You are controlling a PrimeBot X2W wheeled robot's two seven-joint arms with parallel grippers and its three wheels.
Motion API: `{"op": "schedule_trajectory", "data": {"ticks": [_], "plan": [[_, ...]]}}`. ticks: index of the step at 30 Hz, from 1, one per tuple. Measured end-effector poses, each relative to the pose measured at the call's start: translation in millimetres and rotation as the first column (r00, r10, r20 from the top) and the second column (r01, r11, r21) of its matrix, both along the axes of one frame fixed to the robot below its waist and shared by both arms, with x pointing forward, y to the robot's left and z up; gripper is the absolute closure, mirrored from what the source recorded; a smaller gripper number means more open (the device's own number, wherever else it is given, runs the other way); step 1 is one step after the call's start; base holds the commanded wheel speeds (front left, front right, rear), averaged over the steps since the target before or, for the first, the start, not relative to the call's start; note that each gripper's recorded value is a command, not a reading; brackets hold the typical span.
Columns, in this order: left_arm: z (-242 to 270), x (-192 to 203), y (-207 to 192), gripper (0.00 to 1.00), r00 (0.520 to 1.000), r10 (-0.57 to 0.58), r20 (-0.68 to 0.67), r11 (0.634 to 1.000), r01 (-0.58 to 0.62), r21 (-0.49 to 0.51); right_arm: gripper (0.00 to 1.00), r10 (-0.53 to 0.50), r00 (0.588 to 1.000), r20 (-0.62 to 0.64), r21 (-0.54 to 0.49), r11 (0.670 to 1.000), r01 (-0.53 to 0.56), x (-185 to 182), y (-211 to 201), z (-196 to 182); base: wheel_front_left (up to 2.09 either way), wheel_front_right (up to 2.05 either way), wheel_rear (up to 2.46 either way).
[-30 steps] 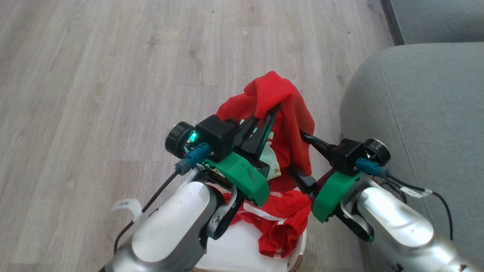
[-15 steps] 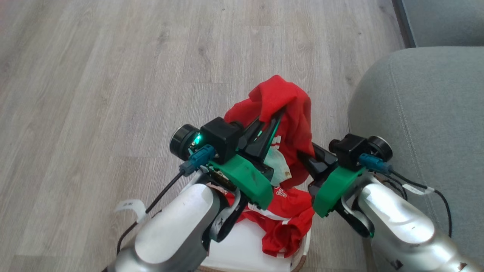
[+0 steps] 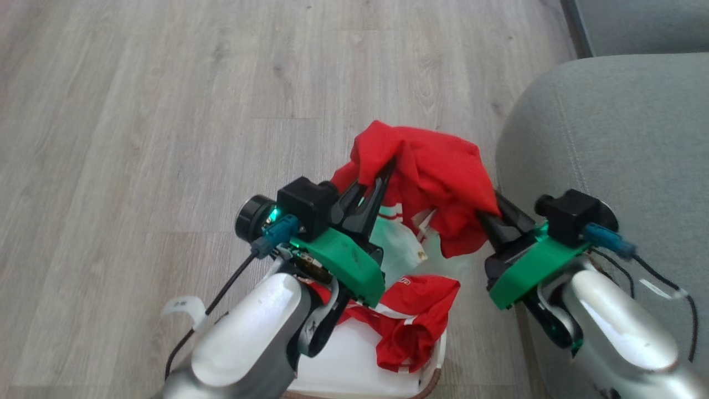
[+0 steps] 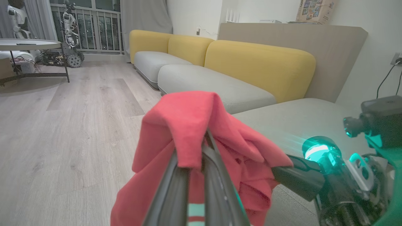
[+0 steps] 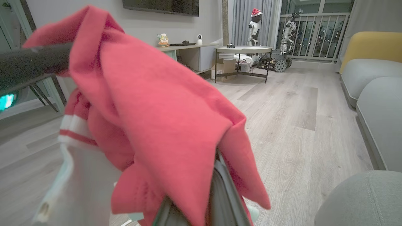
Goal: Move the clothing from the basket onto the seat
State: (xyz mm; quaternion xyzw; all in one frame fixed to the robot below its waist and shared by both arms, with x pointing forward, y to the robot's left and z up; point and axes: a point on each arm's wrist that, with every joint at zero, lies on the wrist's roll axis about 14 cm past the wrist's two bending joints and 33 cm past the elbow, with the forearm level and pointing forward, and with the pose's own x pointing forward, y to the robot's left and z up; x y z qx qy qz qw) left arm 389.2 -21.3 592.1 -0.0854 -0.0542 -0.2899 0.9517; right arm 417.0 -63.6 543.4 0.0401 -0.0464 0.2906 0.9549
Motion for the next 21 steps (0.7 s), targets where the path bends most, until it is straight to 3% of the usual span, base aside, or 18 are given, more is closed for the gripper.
{"op": "schedule_trajectory", "data": {"ticks": [1, 2, 3, 4, 5, 21], "plan": [[-2.0, -0.7, -1.6, 0.99, 1.000, -0.005, -0.004, 1.000, 0.005, 0.001, 1.00, -0.011, 1.000, 0.004, 0.010, 1.000, 0.011, -1.0, -3.7, 1.9, 0.00, 0.00, 0.00], [-3.9, -1.2, -3.3, 0.85, 1.000, -0.008, -0.006, 1.000, 0.008, 0.002, 1.00, -0.025, 1.000, 0.013, 0.020, 0.999, 0.025, -1.2, -8.0, 5.6, 0.00, 0.00, 0.00], [-5.3, -1.8, -5.5, 0.55, 1.000, -0.014, -0.009, 1.000, 0.014, 0.004, 1.00, -0.041, 0.999, 0.025, 0.028, 0.999, 0.040, -1.0, -13.2, 10.0, 0.00, 0.00, 0.00], [-6.3, -2.4, -7.9, 0.16, 1.000, -0.023, -0.009, 1.000, 0.023, 0.005, 1.00, -0.056, 0.998, 0.040, 0.033, 0.998, 0.054, -0.5, -18.3, 14.7, 0.00, 0.00, 0.00], [-7.2, -3.5, -11.1, 0.00, 0.999, -0.034, -0.010, 0.999, 0.034, 0.007, 1.00, -0.071, 0.996, 0.053, 0.039, 0.997, 0.069, 0.2, -23.7, 19.5, 0.00, 0.00, 0.00], [-24.1, -11.9, -58.9, 0.00, 0.985, -0.167, -0.041, 0.986, 0.167, 0.012, 1.00, -0.318, 0.930, 0.182, 0.070, 0.948, 0.311, -17.2, -125.2, 62.9, 0.00, 0.00, 0.00]]}}
